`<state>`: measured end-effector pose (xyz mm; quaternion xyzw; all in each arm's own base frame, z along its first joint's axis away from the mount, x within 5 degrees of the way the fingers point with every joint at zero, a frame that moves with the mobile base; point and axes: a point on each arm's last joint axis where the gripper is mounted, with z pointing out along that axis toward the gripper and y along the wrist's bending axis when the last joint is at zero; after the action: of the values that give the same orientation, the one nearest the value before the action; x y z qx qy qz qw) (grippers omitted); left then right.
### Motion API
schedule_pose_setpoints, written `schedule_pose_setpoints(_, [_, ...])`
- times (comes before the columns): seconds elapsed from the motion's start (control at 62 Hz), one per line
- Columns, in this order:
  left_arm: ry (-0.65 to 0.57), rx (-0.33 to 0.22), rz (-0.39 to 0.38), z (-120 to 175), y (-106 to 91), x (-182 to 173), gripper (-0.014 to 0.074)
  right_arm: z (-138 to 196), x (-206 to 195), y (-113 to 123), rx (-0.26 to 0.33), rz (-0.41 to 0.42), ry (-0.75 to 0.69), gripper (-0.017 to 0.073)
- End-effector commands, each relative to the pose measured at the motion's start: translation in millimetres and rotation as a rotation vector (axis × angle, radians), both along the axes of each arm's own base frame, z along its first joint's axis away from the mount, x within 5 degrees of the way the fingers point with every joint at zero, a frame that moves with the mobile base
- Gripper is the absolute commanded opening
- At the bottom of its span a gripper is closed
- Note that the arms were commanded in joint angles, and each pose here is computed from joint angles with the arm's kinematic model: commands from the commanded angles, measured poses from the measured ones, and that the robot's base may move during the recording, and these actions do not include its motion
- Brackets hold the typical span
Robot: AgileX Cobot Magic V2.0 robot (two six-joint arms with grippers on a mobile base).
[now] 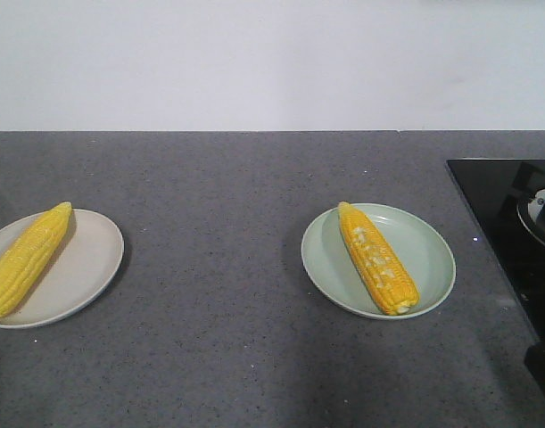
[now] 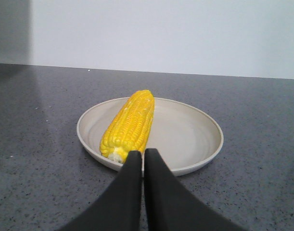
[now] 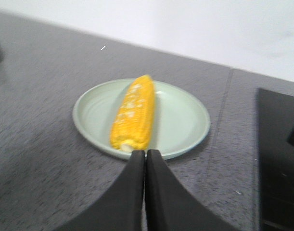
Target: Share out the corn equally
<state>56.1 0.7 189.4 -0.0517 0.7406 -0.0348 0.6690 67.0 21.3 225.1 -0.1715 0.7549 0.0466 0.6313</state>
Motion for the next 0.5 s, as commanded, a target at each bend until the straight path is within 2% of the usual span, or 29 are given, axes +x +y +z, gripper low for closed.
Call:
schedule_pose_setpoints(0.0, [-0.108,-0.007,0.003,15,0.2,-2,-0.0006,2,-4,-8,0.132,-0.102,-0.148,-0.0005])
schedule_pose_setpoints(0.113, [-0.108,-0.007,0.003,15,0.2,-2,-0.0006,-13,-11,-14,0.237,-0.188,-0.188,-0.0005])
schedule_pose_setpoints(0.258, [-0.104,-0.007,0.002,14,0.1,-2,-0.0006,-27,-10,-17,0.273,-0.231,-0.215,-0.0005])
schedule_pose_setpoints(0.484, [-0.103,-0.007,0.002,14,0.1,-2,-0.0006,-21,-11,-17,0.195,-0.222,-0.294,-0.0005])
